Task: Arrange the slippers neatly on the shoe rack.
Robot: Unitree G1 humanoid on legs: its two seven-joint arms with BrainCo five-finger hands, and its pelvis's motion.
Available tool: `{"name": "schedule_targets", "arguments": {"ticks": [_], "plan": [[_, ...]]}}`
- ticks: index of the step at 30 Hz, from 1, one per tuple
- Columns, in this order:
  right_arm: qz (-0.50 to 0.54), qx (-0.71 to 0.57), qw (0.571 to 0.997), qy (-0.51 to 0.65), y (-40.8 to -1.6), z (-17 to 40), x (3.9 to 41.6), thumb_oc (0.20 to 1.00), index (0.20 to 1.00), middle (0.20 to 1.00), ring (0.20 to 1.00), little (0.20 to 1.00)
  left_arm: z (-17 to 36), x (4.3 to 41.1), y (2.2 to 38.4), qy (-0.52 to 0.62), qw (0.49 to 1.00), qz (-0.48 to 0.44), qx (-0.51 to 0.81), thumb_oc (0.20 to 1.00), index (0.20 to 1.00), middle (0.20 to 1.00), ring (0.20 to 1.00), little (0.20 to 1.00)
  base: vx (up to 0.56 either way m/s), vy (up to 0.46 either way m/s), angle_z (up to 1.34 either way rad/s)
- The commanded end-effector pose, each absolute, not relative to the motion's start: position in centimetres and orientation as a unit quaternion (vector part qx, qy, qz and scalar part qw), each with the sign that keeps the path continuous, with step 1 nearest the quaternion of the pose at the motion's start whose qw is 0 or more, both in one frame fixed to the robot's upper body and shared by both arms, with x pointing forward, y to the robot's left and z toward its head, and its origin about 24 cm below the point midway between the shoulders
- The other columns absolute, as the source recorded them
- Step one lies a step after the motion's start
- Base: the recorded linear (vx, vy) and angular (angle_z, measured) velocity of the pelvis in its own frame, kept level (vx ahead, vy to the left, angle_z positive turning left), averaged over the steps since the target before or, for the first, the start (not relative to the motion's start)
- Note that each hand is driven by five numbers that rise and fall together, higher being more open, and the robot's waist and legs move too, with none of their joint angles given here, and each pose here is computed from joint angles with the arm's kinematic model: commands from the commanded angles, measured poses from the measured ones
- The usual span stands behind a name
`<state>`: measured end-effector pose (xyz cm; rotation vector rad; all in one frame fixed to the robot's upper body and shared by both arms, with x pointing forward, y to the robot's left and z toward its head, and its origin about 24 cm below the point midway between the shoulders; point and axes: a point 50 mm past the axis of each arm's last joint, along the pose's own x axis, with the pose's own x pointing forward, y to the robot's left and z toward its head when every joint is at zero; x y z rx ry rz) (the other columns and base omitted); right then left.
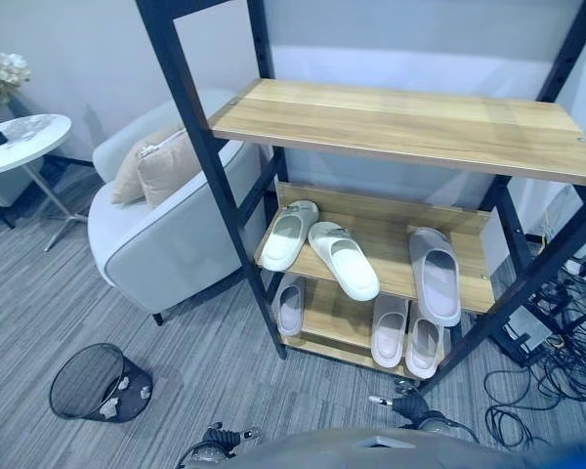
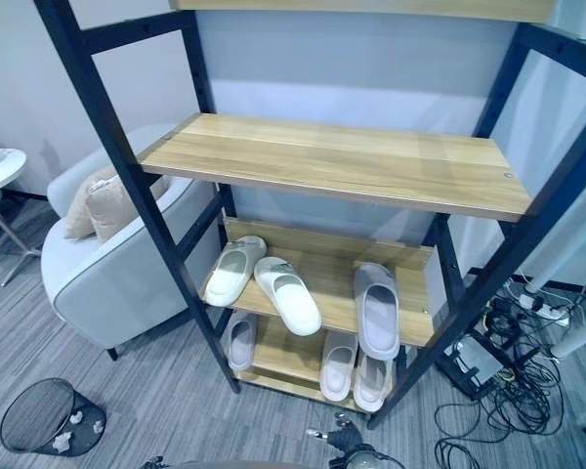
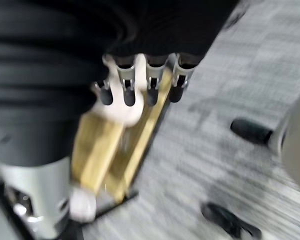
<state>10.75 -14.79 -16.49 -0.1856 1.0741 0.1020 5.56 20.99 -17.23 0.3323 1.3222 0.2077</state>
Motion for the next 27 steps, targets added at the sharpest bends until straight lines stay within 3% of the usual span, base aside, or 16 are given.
{"name": "schedule_targets", "arguments": {"ticks": [1,5,12,16,27], "plan": [[0.075,-0.104,0.862,0.491,-14.9,-16.0,12.8,1.0,1.0,1.0,1.0,1.0,-17.6,6.6,18.7,0.621,0.766,0.049,0.157,1.0,1.0,1.0,1.0,1.0,0.0,0.0,0.0],[0.136,-0.082,0.88,0.448,-12.2,-14.5,16.1,1.0,1.0,1.0,1.0,1.0,-17.5,6.6,19.0,0.628,0.761,0.048,0.153,1.0,1.0,1.0,1.0,1.0,0.0,0.0,0.0],[0.276,-0.067,0.867,0.411,-9.7,-14.1,14.8,1.0,1.0,1.0,1.0,1.0,-17.6,7.4,17.6,0.616,0.773,0.028,0.149,1.0,1.0,1.0,1.0,1.0,0.0,0.014,0.02],[0.358,-0.077,0.837,0.406,-7.6,-13.7,14.6,1.0,1.0,1.0,1.0,1.0,-17.6,7.1,17.7,0.621,0.768,0.028,0.153,1.0,1.0,1.0,1.0,1.0,0.01,0.004,0.04],[0.497,-0.04,0.834,0.237,-2.7,-7.2,17.3,1.0,1.0,1.0,1.0,1.0,-17.8,5.9,17.5,0.635,0.755,0.034,0.158,1.0,1.0,1.0,1.0,1.0,0.0,0.0,0.0]]}}
